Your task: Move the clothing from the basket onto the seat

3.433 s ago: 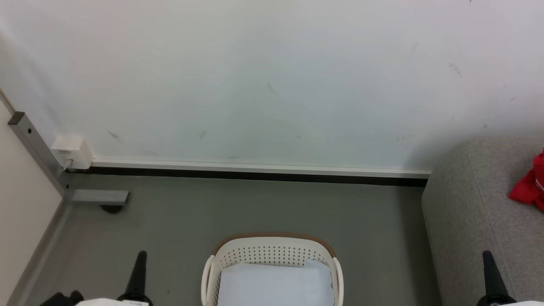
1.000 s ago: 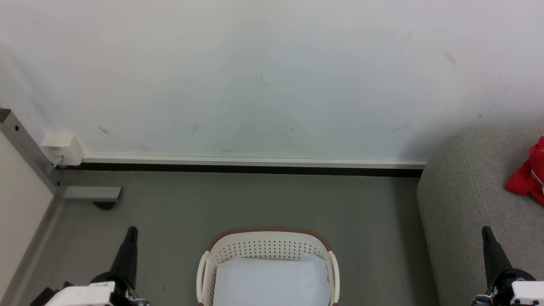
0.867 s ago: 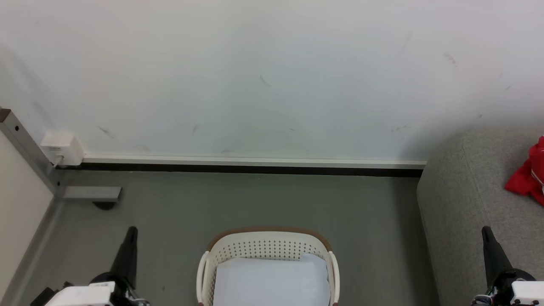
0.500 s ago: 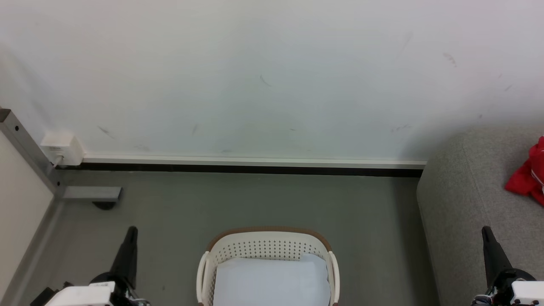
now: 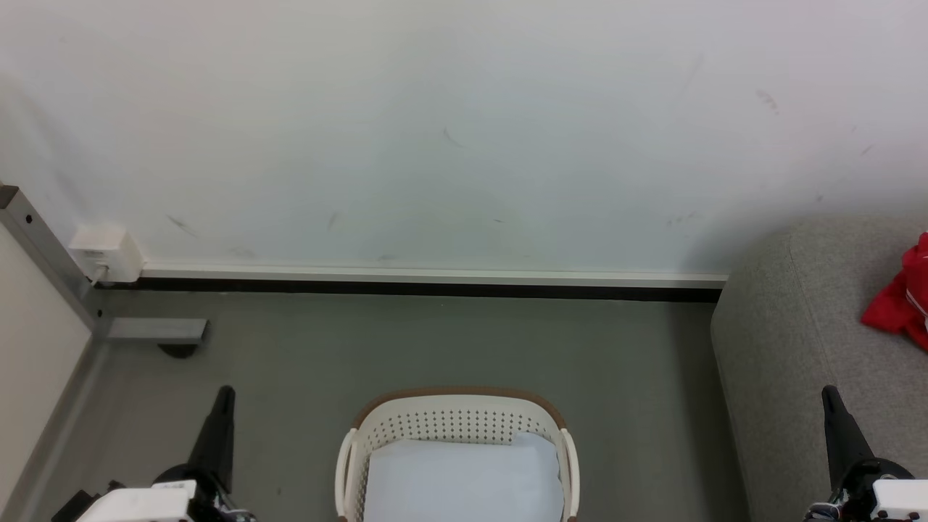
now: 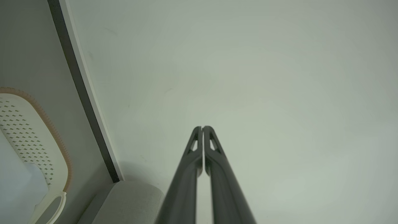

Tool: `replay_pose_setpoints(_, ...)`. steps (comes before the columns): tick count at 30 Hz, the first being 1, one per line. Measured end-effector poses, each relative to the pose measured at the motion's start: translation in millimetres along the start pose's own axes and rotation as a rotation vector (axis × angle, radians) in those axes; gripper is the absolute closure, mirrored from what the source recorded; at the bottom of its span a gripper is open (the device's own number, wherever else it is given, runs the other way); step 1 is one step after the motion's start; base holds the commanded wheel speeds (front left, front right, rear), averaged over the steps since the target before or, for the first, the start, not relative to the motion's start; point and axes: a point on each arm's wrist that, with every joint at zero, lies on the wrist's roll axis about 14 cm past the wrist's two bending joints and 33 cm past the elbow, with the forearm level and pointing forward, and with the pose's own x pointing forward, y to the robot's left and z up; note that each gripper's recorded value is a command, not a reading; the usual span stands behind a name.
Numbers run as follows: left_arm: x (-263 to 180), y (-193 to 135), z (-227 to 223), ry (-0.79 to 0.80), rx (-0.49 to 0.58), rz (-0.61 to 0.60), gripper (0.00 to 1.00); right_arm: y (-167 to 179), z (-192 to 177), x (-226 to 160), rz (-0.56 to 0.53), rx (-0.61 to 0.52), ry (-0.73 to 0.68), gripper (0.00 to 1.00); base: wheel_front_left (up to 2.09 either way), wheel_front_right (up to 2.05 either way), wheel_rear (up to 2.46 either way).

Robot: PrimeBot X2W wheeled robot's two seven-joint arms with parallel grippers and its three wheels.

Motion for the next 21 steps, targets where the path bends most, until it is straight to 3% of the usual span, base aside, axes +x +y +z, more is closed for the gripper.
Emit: replay_pose_setpoints(21, 0.0, 0.0, 0.0, 0.000, 0.000, 0.000, 1.00, 0.0, 0.0, 0.0, 0.000, 0.000, 0.000, 1.00, 0.00, 0.00, 0.00)
